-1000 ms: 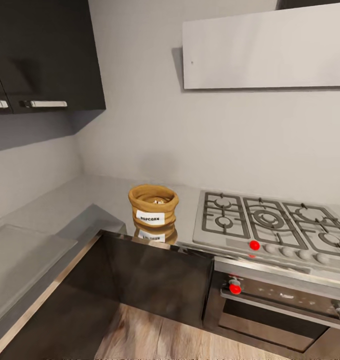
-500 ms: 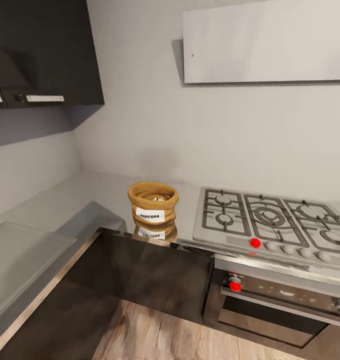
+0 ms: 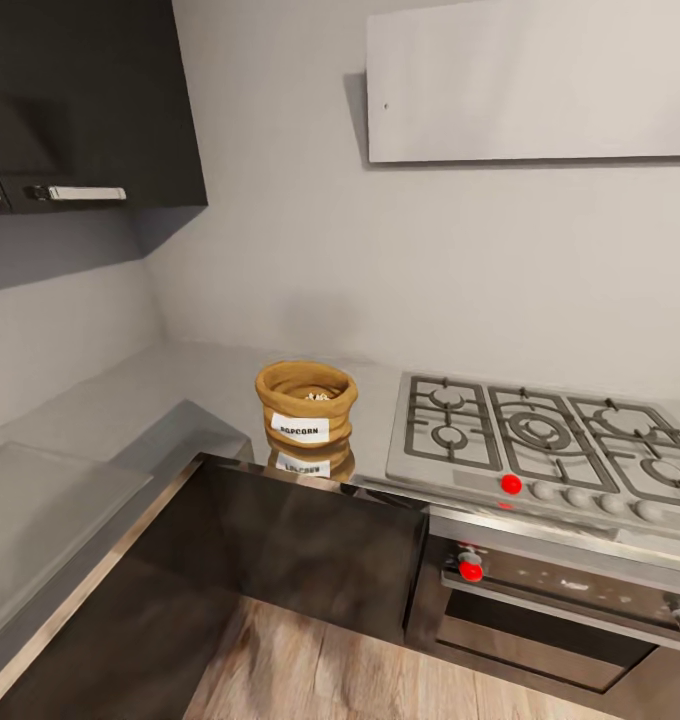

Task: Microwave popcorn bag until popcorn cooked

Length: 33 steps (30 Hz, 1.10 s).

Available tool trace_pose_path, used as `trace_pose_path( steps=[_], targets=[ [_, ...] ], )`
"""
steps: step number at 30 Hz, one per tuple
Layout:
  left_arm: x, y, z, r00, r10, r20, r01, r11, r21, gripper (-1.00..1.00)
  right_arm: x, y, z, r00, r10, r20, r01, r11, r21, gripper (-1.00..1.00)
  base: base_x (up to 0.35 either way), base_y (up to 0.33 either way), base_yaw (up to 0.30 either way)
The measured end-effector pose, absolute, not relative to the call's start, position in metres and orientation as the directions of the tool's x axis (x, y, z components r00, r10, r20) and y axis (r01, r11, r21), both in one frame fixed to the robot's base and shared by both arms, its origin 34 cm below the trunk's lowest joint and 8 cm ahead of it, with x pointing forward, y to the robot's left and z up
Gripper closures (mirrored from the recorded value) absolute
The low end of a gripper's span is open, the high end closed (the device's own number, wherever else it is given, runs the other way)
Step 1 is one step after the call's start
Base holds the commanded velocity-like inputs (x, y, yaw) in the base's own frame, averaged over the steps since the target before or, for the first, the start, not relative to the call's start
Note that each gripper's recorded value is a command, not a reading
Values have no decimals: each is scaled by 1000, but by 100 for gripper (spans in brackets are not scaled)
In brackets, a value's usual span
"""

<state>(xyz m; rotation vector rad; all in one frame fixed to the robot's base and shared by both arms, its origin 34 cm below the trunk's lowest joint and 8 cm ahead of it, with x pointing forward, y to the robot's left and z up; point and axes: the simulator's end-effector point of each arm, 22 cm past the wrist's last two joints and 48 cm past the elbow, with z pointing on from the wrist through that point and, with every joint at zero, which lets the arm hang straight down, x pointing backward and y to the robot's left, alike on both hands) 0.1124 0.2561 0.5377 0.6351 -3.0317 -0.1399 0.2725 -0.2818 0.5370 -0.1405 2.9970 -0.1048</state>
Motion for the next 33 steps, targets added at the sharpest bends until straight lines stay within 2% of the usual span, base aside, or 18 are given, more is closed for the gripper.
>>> trace_pose_path(
  steps=[14,18,24,33],
  targets=[
    [112,256,538,-917,-398,22,-395,914,95,-100,273,-280,537,-984,-114,-136,-105,992,-71,-100,0,0,0],
    [113,255,538,-921,-389,22,-385,918,93,-100,277,-272,537,-974,-173,-143,-166,984,-64,-100,0,0,0],
    [113,253,538,-925,-379,23,-375,923,89,-100,340,-232,548,-937,-245,-249,-236,970,-67,-100,0,0,0],
    [113,252,538,-926,-378,23,-375,923,88,-100,489,-214,637,-932,-159,-326,-158,987,-30,-100,0,0,0]
  ],
)
